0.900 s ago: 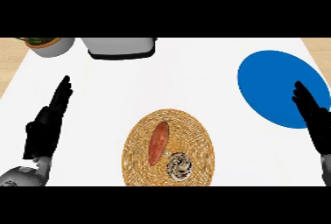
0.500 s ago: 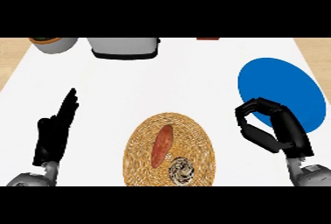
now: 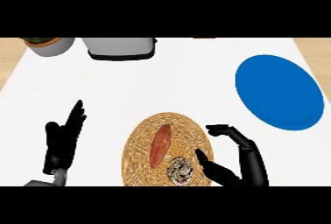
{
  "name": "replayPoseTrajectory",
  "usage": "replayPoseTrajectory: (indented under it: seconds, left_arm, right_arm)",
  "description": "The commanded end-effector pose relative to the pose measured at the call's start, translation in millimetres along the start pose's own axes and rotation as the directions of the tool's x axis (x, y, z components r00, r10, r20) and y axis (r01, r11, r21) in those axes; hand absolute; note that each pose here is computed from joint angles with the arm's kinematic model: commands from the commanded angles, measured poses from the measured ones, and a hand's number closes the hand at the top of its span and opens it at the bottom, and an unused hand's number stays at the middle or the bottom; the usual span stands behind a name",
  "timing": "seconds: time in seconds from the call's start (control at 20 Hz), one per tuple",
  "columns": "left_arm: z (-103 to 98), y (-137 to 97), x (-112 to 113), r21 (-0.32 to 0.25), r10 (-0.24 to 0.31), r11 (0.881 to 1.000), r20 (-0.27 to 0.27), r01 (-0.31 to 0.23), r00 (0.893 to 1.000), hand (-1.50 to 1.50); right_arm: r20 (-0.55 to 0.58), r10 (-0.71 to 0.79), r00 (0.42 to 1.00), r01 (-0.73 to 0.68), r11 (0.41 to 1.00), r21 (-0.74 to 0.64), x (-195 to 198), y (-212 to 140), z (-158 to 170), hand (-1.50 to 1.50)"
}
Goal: Pick the cupcake from the placemat and place it in the plate
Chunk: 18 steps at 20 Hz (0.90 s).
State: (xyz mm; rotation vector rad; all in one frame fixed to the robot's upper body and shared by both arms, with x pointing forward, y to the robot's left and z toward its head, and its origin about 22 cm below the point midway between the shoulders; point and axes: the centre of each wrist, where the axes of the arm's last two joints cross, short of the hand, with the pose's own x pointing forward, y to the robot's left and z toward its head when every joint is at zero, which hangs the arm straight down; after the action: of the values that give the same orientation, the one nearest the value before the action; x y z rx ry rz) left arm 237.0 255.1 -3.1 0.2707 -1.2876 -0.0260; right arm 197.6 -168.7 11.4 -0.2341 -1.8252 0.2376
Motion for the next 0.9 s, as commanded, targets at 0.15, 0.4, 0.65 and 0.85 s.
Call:
replayPoseTrajectory:
  seconds: [0.15, 0.4, 0.65, 0.85]
  left_arm:
    - [-1, -12, -1, -0.038, 0.019, 0.999, -0.005, -0.019, 1.0, 0.0]
    - [-9, -3, 3, -0.009, 0.017, 1.0, 0.004, -0.017, 1.0, 0.0]
    - [-3, -1, -1, -0.01, 0.0, 1.0, 0.005, 0.0, 1.0, 0.0]
    - [-18, 5, 10, -0.028, 0.001, 1.0, 0.001, -0.001, 1.0, 0.0]
  right_arm:
    - [0.086, 0.097, 0.992, -0.116, 0.961, 0.252, -21, 31, 65, -1.5]
    - [0.086, 0.421, 0.903, -0.428, 0.867, 0.253, -10, 6, 42, -1.5]
    - [0.056, 0.588, 0.807, -0.569, 0.747, 0.343, 30, 10, 21, -1.5]
    - [0.0, 0.662, 0.75, -0.563, 0.638, 0.525, 44, 26, 6, -1.5]
